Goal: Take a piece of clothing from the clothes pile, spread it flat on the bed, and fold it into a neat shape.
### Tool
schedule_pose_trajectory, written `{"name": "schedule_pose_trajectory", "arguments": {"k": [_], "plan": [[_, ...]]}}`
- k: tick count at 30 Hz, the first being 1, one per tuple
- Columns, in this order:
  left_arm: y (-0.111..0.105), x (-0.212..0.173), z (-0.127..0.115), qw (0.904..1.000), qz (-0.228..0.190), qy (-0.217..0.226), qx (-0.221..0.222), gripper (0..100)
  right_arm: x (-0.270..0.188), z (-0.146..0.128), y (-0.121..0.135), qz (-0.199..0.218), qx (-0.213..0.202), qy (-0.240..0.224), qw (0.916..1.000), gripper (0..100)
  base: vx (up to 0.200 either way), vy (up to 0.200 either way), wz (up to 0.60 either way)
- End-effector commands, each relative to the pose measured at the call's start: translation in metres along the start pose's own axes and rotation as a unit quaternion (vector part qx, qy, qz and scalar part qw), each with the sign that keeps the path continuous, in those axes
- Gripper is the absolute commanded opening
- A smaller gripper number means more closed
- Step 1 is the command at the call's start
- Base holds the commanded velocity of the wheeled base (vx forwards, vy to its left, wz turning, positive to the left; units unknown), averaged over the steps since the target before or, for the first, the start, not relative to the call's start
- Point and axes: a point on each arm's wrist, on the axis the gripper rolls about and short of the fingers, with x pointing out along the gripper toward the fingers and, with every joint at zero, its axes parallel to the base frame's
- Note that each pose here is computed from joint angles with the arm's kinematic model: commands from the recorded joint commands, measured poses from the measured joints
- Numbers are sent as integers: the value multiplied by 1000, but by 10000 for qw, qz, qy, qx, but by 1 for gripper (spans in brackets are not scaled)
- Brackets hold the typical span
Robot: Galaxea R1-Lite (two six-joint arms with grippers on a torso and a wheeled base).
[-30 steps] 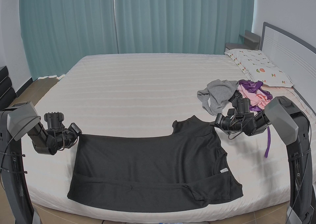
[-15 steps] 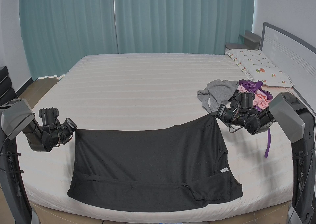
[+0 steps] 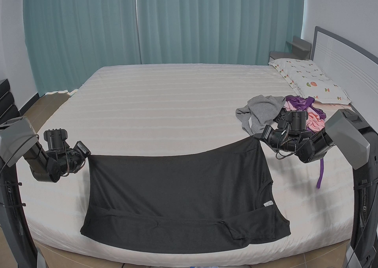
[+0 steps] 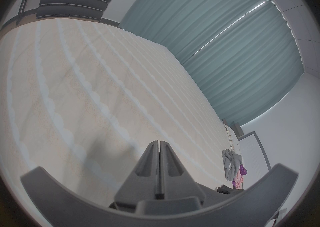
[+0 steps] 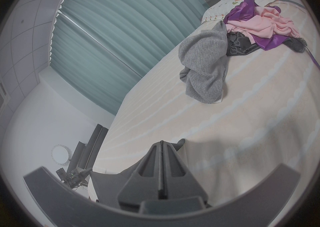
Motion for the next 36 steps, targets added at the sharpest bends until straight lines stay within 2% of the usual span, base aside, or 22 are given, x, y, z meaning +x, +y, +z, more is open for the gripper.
{"name": "schedule_pose_trajectory", "arguments": {"k": [1,7,24,36], "plan": [[1,1,-2,10000,13,30,3,0,-6,2,4,16,-10,-20,10000,0,0,0,0],[-2,1,-5,10000,-21,62,30,0,-13,8,8,101,-20,-159,9998,0,0,0,0],[-3,-13,-8,9999,14,142,38,0,-25,-8,1,-78,37,154,9998,0,0,0,0],[-6,-41,-13,9997,47,212,101,0,-72,-27,-5,-221,114,541,9982,0,0,0,0]]}}
